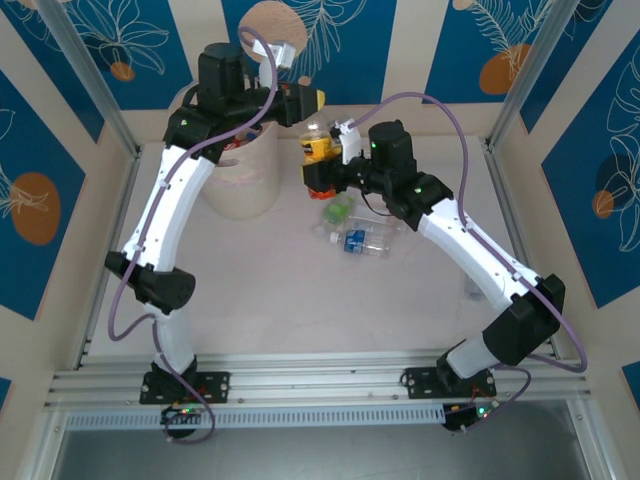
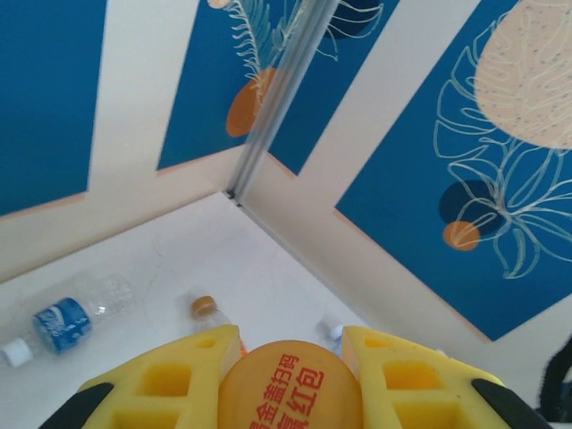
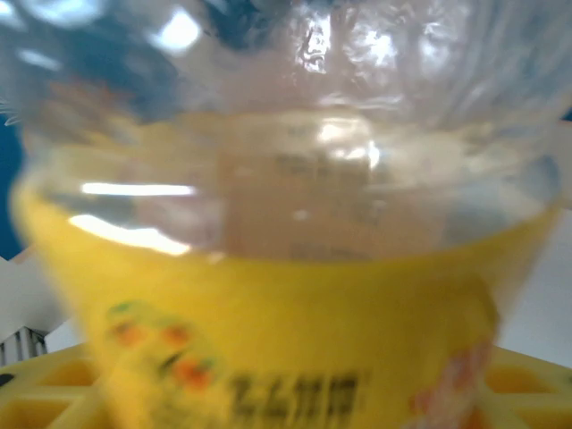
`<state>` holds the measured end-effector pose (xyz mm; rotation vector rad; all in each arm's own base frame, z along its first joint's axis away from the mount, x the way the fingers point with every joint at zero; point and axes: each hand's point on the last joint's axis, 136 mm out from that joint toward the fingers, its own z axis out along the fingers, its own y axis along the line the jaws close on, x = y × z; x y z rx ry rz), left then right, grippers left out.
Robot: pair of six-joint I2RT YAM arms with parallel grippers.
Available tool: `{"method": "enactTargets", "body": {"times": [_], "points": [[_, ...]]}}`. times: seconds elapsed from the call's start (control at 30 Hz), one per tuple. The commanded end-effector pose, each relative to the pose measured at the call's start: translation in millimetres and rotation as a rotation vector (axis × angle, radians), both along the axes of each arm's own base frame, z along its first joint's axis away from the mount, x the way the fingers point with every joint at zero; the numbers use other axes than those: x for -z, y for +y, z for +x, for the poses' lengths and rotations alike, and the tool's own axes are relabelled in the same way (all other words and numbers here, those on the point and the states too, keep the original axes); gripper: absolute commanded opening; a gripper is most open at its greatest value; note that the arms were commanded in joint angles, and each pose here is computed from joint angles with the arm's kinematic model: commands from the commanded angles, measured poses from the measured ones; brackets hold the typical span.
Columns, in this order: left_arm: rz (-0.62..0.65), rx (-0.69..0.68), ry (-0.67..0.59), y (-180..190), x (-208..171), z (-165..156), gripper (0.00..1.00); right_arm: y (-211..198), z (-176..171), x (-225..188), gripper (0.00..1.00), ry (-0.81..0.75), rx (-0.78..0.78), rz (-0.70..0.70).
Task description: Put the plastic bottles in the bin
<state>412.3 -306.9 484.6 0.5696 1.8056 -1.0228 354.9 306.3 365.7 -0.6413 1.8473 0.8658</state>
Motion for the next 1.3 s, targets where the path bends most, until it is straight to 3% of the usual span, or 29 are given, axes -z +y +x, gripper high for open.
{"method": "enactTargets", "body": {"times": [0.0, 0.13, 0.37, 0.6, 0.87, 1.07, 1.27], "points": [[0.006, -0.071, -0.149, 18.0, -38.4, -8.2, 0.00, -0.2, -4.9, -34.6, 0.78, -0.070, 0.000, 0.040], [0.010, -0.130, -0.198, 34.3, -51.5, -5.5, 0.00, -4.3, -7.3, -39.2, 0.99, -0.077, 0.011, 0.034], [-0.016, -0.282, -0.247, 92.9, -79.7, 6.4, 0.00, -26.4, -15.6, -45.1, 0.99, -0.097, 0.088, 0.023], [-0.009, -0.519, -0.291, 173.1, -101.3, 17.8, 0.00, -69.3, -14.4, -33.8, 0.99, -0.062, 0.291, -0.017], [0.010, -0.770, -0.287, 240.6, -86.3, 67.4, 0.00, -126.9, 0.7, 15.2, 0.99, 0.114, 0.602, -0.111], [-0.034, -0.824, -0.237, 256.7, -65.0, 111.2, 0.00, -164.2, -2.6, 40.4, 0.99, 0.252, 0.737, -0.106], [-0.074, -0.835, -0.114, 257.7, -16.6, 154.7, 0.00, -188.1, -7.5, 70.1, 0.99, 0.373, 0.814, -0.110]]}}
